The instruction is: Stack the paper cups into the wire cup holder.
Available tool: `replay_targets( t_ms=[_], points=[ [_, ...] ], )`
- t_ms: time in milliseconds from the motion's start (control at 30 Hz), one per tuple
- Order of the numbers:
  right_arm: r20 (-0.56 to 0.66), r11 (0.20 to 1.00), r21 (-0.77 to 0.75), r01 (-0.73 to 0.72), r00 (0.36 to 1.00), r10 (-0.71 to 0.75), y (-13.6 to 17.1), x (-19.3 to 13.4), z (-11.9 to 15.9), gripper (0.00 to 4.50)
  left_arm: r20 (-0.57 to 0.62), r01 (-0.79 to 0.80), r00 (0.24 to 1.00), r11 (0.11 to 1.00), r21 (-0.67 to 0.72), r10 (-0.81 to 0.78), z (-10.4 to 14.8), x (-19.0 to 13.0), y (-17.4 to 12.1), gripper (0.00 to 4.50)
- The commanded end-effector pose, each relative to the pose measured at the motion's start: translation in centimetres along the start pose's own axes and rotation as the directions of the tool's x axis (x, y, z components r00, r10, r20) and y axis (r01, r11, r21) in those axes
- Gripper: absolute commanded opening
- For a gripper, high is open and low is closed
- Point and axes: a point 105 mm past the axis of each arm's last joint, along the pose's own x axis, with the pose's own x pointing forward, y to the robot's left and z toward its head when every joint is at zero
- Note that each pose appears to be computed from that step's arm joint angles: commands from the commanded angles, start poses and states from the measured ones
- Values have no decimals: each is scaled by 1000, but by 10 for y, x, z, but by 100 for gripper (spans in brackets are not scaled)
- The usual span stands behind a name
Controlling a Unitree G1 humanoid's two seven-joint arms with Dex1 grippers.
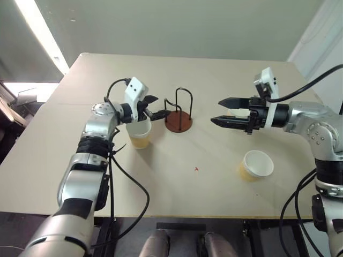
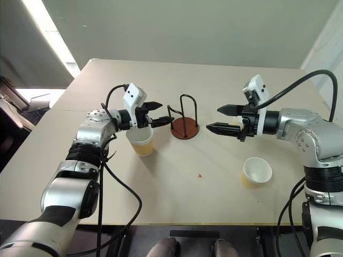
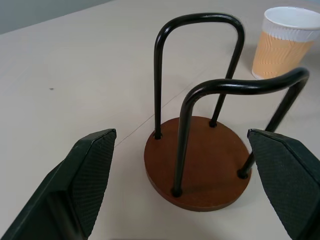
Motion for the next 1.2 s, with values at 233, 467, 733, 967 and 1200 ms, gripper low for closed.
replay_targets(
  t_ms=[233, 467, 733, 967, 1200],
  points=[
    [39, 999, -42, 18, 999, -17, 2, -9, 14, 450, 48, 11, 999, 999, 44, -13, 17, -4, 1, 175],
    [39, 999, -34, 10, 999, -8, 2, -7, 13, 450, 45, 22, 999, 999, 26, -23, 12, -15, -1, 4],
    [37, 999, -33, 3, 999, -2, 0, -5, 12, 450, 78, -12, 997, 1000, 24, 11, 24, -21, 3, 4],
    [13, 999, -44, 28, 1000, -27, -4, -16, 11, 450, 155, 36, 987, 998, 61, -45, 54, -10, -9, 4],
    [-46, 997, -58, 57, 997, -60, -1, -42, 9, 450, 145, 268, 947, 954, 133, -286, 72, 2, -54, 4]
  ],
)
